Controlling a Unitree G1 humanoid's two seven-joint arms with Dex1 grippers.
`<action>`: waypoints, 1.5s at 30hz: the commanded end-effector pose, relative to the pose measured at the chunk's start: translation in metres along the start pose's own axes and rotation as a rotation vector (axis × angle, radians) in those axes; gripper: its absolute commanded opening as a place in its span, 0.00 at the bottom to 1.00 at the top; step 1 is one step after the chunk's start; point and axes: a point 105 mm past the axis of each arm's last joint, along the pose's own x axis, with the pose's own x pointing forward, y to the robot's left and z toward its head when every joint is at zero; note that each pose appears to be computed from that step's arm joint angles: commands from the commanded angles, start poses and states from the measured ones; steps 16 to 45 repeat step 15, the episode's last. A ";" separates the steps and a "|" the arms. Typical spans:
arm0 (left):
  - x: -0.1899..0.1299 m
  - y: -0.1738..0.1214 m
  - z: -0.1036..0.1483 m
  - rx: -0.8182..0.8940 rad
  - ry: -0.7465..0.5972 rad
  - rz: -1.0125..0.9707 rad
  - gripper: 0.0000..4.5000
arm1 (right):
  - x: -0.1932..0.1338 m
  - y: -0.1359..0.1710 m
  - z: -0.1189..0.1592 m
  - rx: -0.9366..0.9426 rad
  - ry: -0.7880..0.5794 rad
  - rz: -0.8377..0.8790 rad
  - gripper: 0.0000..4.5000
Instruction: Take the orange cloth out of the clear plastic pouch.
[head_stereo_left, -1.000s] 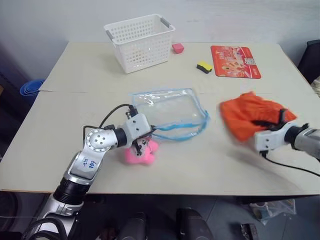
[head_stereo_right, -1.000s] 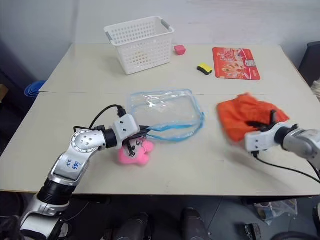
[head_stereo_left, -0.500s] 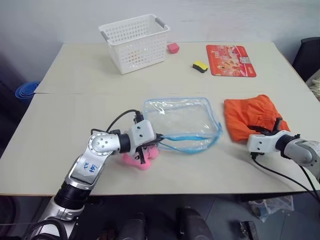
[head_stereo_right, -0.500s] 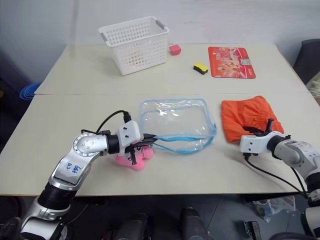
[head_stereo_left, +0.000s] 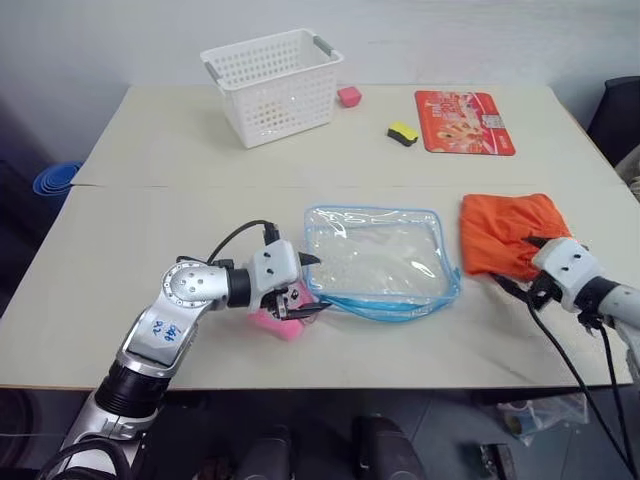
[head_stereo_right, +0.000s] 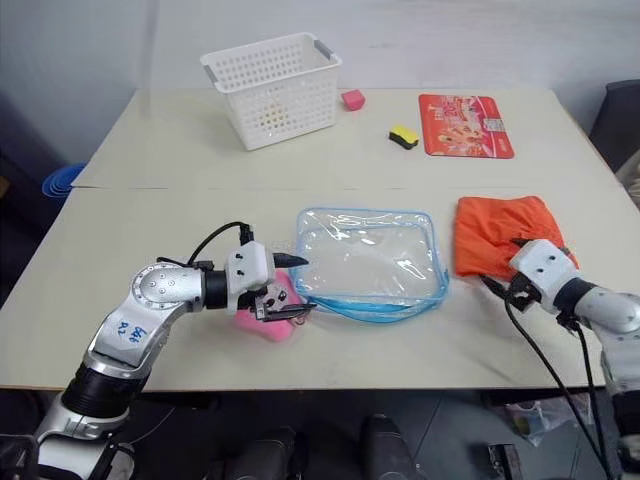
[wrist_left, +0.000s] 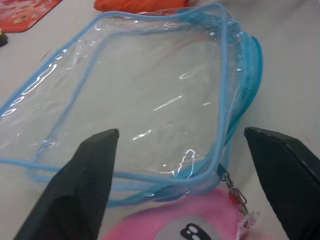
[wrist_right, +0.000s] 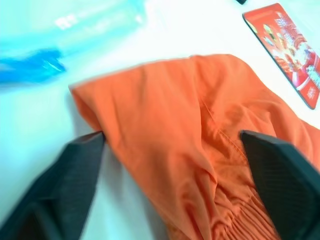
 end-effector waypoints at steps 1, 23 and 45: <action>-0.043 0.009 0.026 -0.170 -0.135 0.022 0.99 | -0.045 -0.033 0.017 0.095 -0.010 -0.044 1.00; -0.194 0.030 -0.007 -0.164 0.184 0.139 0.99 | -0.145 -0.084 -0.031 0.560 0.115 -0.115 1.00; -0.194 0.030 -0.007 -0.164 0.184 0.139 0.99 | -0.145 -0.084 -0.031 0.560 0.115 -0.115 1.00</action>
